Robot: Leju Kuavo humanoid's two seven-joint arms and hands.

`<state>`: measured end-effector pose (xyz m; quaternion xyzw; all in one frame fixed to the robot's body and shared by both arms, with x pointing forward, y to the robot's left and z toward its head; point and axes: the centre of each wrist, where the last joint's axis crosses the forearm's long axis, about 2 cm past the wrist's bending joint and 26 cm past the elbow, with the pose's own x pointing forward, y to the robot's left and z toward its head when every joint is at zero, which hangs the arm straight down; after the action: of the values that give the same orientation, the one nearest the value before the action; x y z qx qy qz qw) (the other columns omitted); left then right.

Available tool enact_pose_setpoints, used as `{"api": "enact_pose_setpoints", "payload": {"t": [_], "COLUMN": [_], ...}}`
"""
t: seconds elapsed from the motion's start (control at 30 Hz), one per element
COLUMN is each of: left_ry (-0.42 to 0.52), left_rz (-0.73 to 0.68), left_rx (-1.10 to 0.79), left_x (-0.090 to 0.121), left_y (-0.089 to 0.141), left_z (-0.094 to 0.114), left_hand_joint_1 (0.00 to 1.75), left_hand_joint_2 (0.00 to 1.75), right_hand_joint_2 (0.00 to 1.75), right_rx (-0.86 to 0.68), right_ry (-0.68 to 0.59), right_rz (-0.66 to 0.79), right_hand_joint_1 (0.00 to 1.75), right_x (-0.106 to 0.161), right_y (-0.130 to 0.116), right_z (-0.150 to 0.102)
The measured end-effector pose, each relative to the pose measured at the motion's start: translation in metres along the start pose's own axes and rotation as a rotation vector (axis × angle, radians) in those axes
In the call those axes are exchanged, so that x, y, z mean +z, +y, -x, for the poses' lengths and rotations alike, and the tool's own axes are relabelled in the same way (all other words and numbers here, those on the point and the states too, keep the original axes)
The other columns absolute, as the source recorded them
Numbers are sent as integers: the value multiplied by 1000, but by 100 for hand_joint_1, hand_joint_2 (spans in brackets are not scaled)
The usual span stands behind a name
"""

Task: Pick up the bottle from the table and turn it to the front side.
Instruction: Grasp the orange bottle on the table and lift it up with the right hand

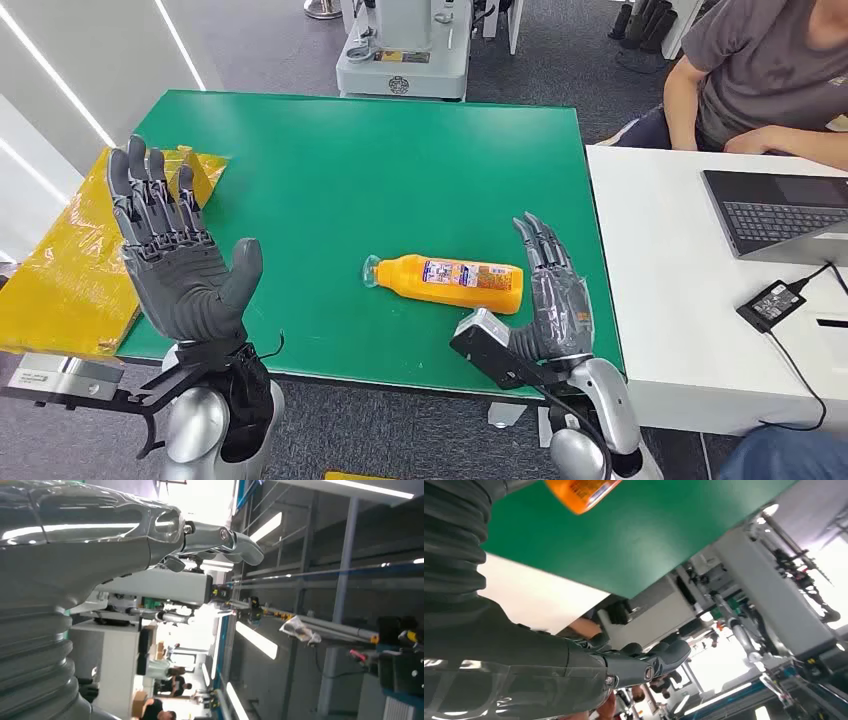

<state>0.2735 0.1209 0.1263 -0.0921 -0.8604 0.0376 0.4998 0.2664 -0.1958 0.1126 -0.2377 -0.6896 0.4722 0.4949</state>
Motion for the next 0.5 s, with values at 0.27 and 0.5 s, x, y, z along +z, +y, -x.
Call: {"api": "enact_pose_setpoints", "payload": {"t": [0.27,0.5], "left_ry": [3,12], "left_rz": [20,40], "left_rx": [5,9], "left_x": [0,0], "left_y": [0,-1], "left_z": [0,0], "left_hand_joint_1": [0,0], "left_hand_joint_2": [175,175], "right_hand_joint_2": [175,175], "right_rx": [76,130], "right_ry": [89,158], "right_rz": [-126,-243], "right_hand_joint_1": [0,0], "right_x": [-15,-28], "right_y": [-15,-23], "right_z": [28,59]}}
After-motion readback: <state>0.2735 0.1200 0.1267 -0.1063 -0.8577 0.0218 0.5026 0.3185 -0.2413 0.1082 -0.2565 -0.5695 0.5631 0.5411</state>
